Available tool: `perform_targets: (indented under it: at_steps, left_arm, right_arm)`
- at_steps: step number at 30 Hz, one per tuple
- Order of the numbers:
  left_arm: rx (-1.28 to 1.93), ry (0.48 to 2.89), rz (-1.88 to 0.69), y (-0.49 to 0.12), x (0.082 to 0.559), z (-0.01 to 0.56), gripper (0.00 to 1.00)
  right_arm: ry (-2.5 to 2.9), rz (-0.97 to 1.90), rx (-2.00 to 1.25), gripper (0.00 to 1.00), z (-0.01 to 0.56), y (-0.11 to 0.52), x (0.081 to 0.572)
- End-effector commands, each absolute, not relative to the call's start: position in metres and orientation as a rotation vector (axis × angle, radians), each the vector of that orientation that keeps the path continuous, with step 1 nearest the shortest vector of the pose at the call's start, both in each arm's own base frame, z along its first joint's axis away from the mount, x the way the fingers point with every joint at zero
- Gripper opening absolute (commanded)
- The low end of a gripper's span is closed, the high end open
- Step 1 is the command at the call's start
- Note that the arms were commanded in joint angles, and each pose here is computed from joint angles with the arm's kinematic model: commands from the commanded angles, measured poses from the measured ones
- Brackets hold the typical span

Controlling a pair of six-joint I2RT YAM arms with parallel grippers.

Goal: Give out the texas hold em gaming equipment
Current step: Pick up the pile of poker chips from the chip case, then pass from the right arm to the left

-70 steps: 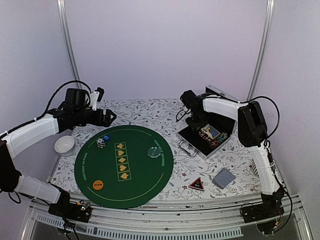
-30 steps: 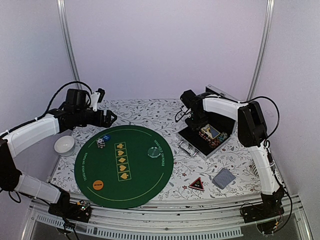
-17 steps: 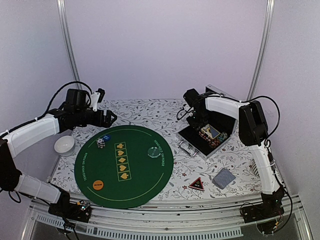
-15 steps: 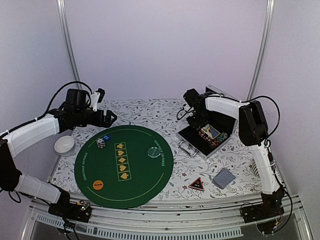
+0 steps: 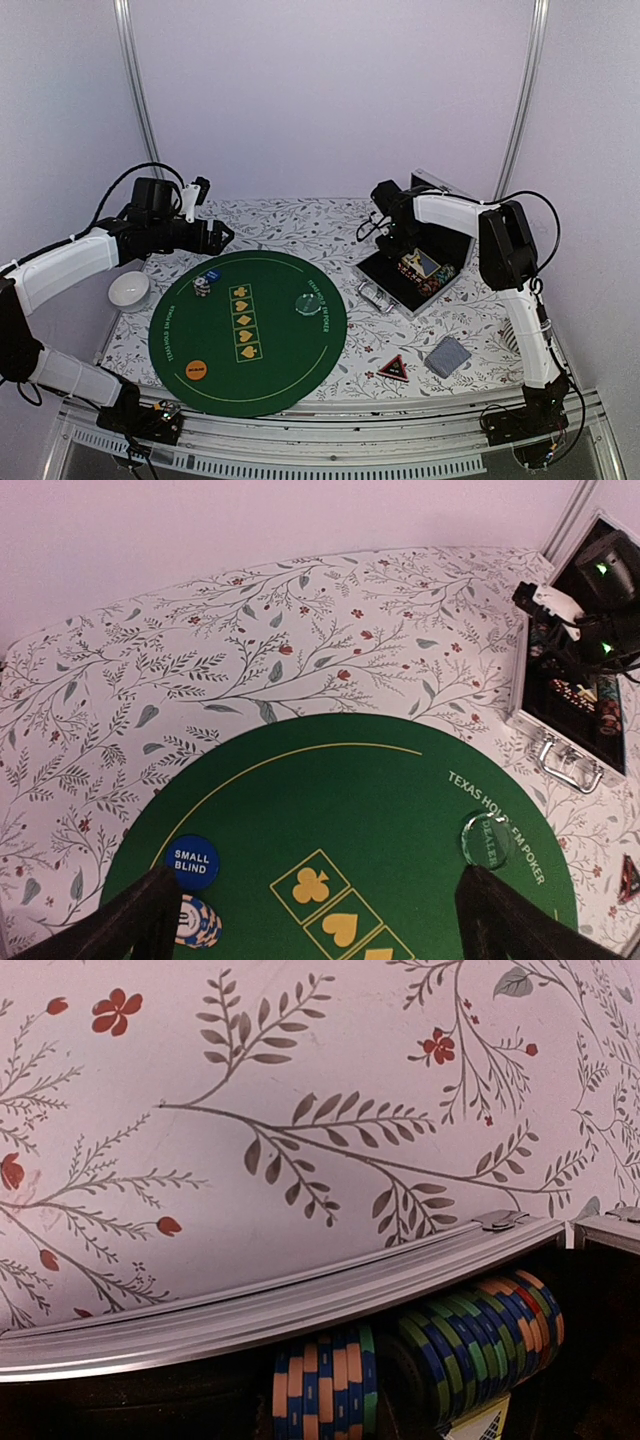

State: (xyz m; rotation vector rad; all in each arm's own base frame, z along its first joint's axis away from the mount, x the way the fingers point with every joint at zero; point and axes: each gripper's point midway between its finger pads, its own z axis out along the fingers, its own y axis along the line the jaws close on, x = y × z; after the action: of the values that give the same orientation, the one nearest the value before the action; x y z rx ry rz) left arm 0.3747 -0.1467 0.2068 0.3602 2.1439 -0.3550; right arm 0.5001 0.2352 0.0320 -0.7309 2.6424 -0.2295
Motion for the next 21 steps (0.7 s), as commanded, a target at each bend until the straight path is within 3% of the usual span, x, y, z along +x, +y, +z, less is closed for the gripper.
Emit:
perform_targets:
  at_steps: [1, 8, 13, 21]
  left_arm:
    - [0.371, 2.136, -0.361, -0.145, 0.375, 0.205, 0.98]
    - [0.421, 2.078, -0.454, -0.159, 0.368, 0.223, 0.98]
    - [0.544, 1.971, -0.545, -0.188, 0.345, 0.253, 0.93]
    - [1.169, 1.51, -0.472, -0.29, 0.228, 0.296, 0.97]
  right_arm:
    - [2.584, -0.085, -0.661, 0.03, 0.076, 0.25, 0.507]
    - [2.457, 0.175, -0.599, 0.02, 0.18, 0.268, 0.489]
    - [2.413, 0.519, -0.693, 0.02, 0.217, 0.318, 0.432]
    - [2.334, 1.107, -0.916, 0.02, 0.251, 0.4, 0.318]
